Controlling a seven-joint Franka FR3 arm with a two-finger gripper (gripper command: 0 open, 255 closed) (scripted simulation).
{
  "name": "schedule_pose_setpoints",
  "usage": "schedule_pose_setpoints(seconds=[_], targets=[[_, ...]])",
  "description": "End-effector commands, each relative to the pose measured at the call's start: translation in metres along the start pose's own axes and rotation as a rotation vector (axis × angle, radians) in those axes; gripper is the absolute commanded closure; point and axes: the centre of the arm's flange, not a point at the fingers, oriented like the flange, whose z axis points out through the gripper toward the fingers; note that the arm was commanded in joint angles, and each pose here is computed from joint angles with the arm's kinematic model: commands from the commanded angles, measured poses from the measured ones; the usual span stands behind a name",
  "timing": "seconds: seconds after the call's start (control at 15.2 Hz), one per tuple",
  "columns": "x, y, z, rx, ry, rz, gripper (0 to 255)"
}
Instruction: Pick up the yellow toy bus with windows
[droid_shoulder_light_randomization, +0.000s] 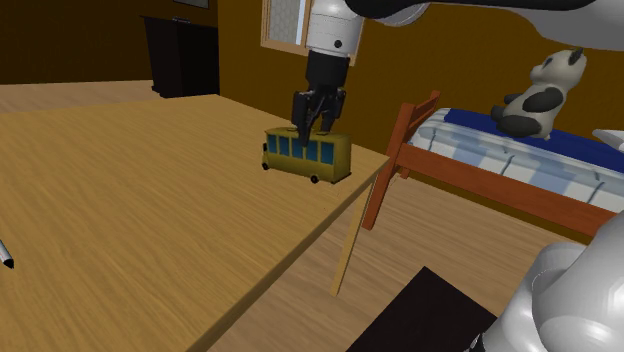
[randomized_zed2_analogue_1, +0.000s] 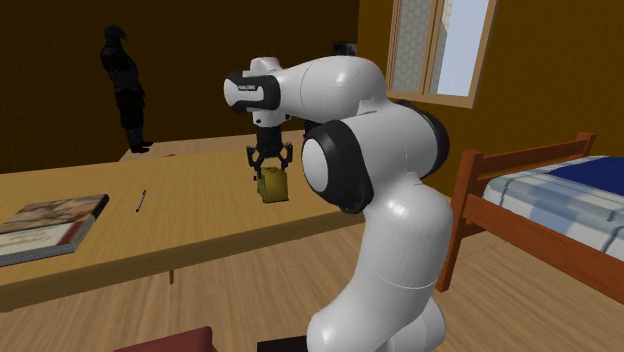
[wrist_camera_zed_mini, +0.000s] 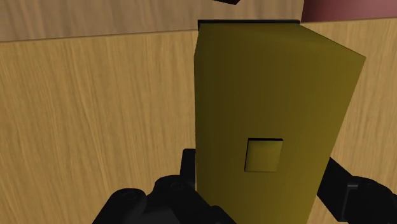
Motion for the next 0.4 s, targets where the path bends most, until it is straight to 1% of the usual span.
schedule_pose_setpoints(seconds=[0.0, 0.2, 0.33], targets=[[0.001, 0.0, -0.012, 0.0, 0.001, 0.0, 255], [0.001, 0.0, -0.028, 0.0, 0.001, 0.0, 255], [0.001, 0.0, -0.029, 0.0, 0.001, 0.0, 255]])
